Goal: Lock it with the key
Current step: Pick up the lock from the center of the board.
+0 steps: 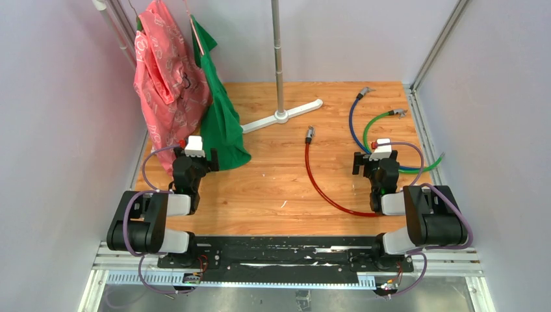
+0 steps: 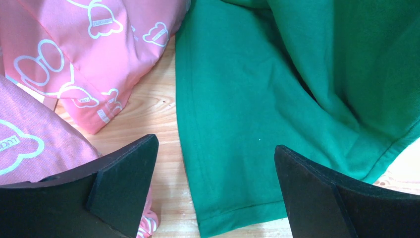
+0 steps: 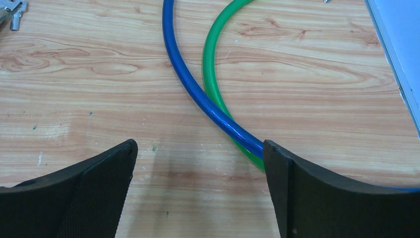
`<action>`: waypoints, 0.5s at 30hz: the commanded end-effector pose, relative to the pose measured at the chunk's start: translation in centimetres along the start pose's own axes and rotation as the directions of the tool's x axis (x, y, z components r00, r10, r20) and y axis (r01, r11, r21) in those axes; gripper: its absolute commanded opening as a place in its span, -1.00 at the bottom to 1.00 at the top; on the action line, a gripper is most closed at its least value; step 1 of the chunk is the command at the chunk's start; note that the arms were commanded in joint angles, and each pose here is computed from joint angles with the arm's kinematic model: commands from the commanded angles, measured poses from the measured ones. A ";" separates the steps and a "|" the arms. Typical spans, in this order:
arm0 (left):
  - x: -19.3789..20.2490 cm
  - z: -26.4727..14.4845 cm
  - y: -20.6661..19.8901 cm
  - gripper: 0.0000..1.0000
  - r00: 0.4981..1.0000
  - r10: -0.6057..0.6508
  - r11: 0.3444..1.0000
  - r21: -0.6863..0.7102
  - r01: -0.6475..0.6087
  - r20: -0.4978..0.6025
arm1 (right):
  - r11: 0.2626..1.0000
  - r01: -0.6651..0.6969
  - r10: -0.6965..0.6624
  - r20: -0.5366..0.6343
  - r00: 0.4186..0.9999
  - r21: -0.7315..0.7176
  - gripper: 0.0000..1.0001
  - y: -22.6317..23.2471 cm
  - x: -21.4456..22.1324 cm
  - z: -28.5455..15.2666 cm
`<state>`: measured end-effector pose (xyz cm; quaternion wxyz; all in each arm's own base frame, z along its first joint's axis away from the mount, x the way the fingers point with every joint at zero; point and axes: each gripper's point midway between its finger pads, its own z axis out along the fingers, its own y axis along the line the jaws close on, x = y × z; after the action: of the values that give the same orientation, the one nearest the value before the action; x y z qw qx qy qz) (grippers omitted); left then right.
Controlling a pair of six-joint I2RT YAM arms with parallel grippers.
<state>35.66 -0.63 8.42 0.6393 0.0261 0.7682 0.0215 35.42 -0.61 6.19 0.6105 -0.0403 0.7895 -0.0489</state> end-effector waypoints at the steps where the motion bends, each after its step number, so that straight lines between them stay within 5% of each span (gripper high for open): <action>1: -1.7 0.4 0.7 1.00 0.999 0.007 1.000 -0.025 -0.006 0.047 | 1.000 0.008 -0.008 0.015 1.000 0.013 1.00 -0.5 -0.9 0.3; 15: -2.5 0.6 1.1 0.99 0.999 0.000 0.999 -0.051 0.002 0.053 | 1.000 0.008 -0.008 0.020 1.000 0.014 1.00 -0.6 -1.0 0.3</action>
<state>35.66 -0.60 8.44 0.6394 0.0255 0.7681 0.0223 35.42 -0.61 6.19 0.6105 -0.0403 0.7895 -0.0489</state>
